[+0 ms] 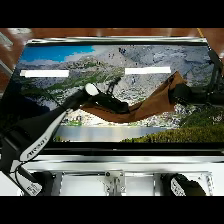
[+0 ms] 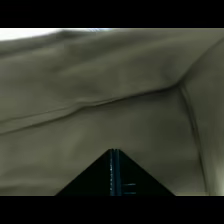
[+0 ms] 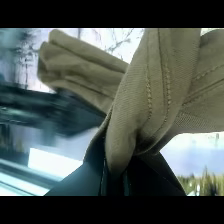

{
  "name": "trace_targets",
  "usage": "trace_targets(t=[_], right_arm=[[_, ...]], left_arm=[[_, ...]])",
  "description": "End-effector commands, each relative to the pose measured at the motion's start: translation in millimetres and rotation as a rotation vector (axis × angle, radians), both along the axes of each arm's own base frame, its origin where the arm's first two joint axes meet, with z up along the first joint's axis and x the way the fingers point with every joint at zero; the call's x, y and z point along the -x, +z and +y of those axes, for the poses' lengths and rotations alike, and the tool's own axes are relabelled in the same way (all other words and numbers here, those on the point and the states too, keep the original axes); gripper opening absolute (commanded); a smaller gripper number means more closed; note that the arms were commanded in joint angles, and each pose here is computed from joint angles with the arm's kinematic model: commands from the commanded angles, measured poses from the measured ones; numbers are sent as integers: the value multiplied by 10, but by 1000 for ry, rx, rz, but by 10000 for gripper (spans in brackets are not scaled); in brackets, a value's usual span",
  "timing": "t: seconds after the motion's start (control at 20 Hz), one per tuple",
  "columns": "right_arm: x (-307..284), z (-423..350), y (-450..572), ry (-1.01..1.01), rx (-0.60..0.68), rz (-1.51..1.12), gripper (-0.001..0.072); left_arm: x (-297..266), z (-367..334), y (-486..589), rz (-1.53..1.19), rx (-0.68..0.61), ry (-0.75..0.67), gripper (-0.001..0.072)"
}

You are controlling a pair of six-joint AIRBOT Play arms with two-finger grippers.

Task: Fold the shirts.

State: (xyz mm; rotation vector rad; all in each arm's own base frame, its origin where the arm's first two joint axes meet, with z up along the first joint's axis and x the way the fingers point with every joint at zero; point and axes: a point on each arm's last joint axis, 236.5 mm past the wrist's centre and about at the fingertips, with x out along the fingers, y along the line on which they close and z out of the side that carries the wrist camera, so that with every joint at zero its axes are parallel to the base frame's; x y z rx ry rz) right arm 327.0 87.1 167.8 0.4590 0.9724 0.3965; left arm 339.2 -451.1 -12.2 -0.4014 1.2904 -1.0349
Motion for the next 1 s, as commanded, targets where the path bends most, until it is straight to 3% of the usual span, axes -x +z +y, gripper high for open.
trace_targets(t=[0.0, 0.15, 0.3, 0.45, 0.6, 0.8, 0.95], right_arm=[[242, -11, 70, 4, 31, 17, 73], [247, -81, 13, -6, 65, 29, 73], [121, -78, -9, -20, 77, 5, 73], [-186, 252, -92, 25, 58, -45, 73], [-527, 845, -361, 91, 32, -73, 73], [-773, 1797, -1175, 145, -19, 7, 73], [-887, 2434, -1744, 79, -134, 65, 73]], left_arm=[[507, -572, -232, 179, 75, -5, 43], [334, -483, -181, 181, 90, 32, 41], [-319, 10, 178, 92, 118, 148, 40], [-1056, 894, 910, -79, 155, 316, 40], [-1451, 1954, 1898, -255, 225, 502, 41], [-1184, 2924, 2932, -454, 255, 613, 41], [-676, 3157, 3421, -556, 246, 591, 41]])
